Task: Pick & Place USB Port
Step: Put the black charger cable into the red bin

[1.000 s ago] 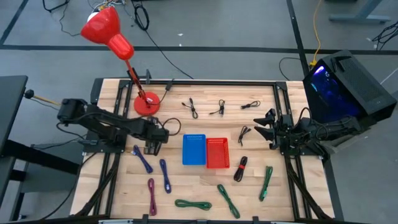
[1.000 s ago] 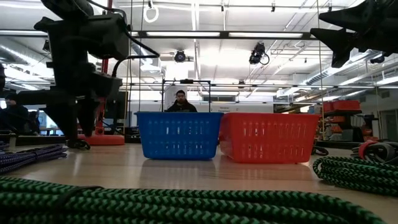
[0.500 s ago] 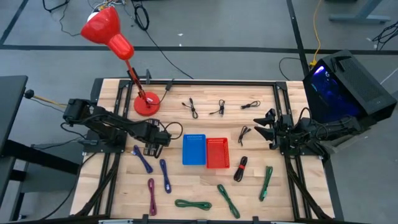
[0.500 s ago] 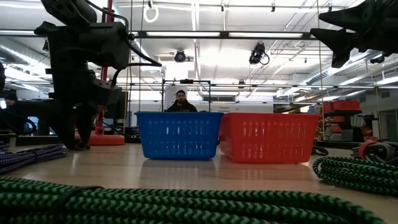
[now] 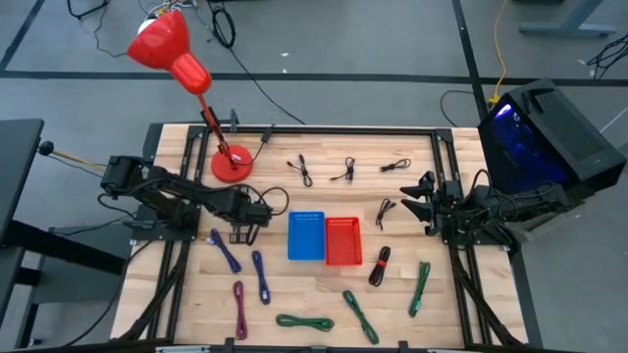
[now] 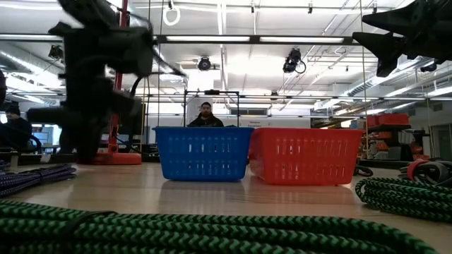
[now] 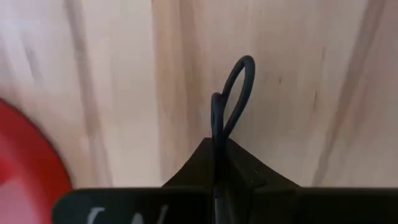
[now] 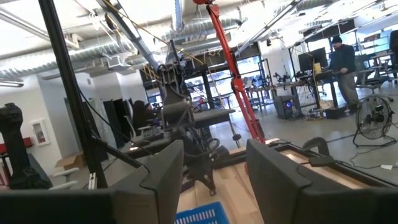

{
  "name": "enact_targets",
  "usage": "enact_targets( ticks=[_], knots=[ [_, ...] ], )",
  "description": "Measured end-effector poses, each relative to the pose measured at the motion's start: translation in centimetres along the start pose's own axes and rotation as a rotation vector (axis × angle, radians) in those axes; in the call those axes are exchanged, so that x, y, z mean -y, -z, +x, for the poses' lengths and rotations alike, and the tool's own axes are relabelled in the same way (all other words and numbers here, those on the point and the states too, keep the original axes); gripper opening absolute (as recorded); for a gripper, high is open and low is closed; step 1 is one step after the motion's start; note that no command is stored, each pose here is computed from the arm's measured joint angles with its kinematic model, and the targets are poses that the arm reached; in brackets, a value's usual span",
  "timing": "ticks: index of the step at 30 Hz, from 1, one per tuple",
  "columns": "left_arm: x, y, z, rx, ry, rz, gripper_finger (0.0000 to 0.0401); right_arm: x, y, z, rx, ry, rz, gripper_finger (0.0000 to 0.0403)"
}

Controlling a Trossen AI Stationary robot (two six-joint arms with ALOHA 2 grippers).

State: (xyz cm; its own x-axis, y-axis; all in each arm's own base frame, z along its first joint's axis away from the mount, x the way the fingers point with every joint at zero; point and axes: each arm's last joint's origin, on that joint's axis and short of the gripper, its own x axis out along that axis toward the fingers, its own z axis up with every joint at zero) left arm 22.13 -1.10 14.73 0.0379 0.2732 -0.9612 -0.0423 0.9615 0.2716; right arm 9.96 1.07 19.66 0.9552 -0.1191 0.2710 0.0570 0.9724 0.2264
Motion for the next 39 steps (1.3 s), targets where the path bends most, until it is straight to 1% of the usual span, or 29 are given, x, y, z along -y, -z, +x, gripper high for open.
enact_targets(
  ticks=[2,4,8,11,12,14,16,17,19,21,24,26,29,31,34,36,39],
  knots=[
    [-0.1,-1.2,-1.7,0.035,-0.012,-0.026,0.0014,0.0,0.0,0.0,-0.001,0.001,-0.002,0.0178],
    [-0.2,-2.6,-3.9,0.091,-0.020,-0.027,0.0014,0.1,0.0,0.0,0.001,0.018,-0.003,0.0178],
    [-0.3,-5.9,-9.3,0.308,-0.030,0.002,0.0014,0.3,0.2,0.0,-0.006,0.097,-0.011,0.0178],
    [-0.7,-7.9,-13.1,0.497,-0.070,0.042,0.0014,0.4,0.1,0.1,0.009,0.146,-0.025,0.0178],
    [-0.9,-8.6,-14.4,0.568,-0.081,0.063,0.0014,0.4,-0.2,0.1,0.040,0.155,-0.032,0.0178],
    [-1.5,-9.9,-16.7,0.717,-0.097,0.104,0.0014,0.2,-1.3,0.2,0.130,0.123,-0.038,0.0178],
    [-2.3,-10.9,-18.5,0.861,-0.109,0.153,0.0014,-0.3,-3.2,0.6,0.189,0.079,-0.074,0.0178],
    [-2.9,-11.4,-19.2,0.924,-0.120,0.169,0.0014,-0.5,-4.2,0.9,0.193,0.072,-0.098,0.0178],
    [-4.2,-12.0,-20.3,1.010,-0.146,0.178,0.0014,-1.1,-6.2,1.8,0.144,0.081,-0.154,0.0178],
    [-5.7,-12.4,-21.0,1.077,-0.148,0.158,0.0014,-1.7,-8.0,3.3,0.058,0.113,-0.220,0.0178],
    [-7.5,-12.8,-21.2,1.146,-0.140,0.142,0.0014,-2.9,-10.1,6.1,-0.035,0.122,-0.326,0.0178],
    [-8.5,-13.0,-21.3,1.192,-0.144,0.120,0.0014,-3.7,-11.2,8.1,-0.054,0.124,-0.397,0.0178],
    [-9.4,-13.2,-21.9,1.301,-0.102,0.119,0.0014,-4.4,-11.9,11.3,-0.080,0.125,-0.460,0.0178],
    [-9.5,-13.3,-22.3,1.350,-0.082,0.134,0.0014,-4.6,-11.8,13.2,-0.112,0.127,-0.499,0.0178],
    [-9.4,-13.4,-22.5,1.373,-0.086,0.145,0.0014,-4.4,-11.1,15.7,-0.164,0.156,-0.551,0.0178],
    [-9.3,-13.4,-22.5,1.373,-0.081,0.145,0.0014,-4.1,-10.9,16.9,-0.170,0.184,-0.564,0.0178],
    [-9.3,-13.4,-22.4,1.365,-0.078,0.146,0.0014,-3.6,-10.7,18.1,-0.141,0.148,-0.557,0.0178]
  ],
)
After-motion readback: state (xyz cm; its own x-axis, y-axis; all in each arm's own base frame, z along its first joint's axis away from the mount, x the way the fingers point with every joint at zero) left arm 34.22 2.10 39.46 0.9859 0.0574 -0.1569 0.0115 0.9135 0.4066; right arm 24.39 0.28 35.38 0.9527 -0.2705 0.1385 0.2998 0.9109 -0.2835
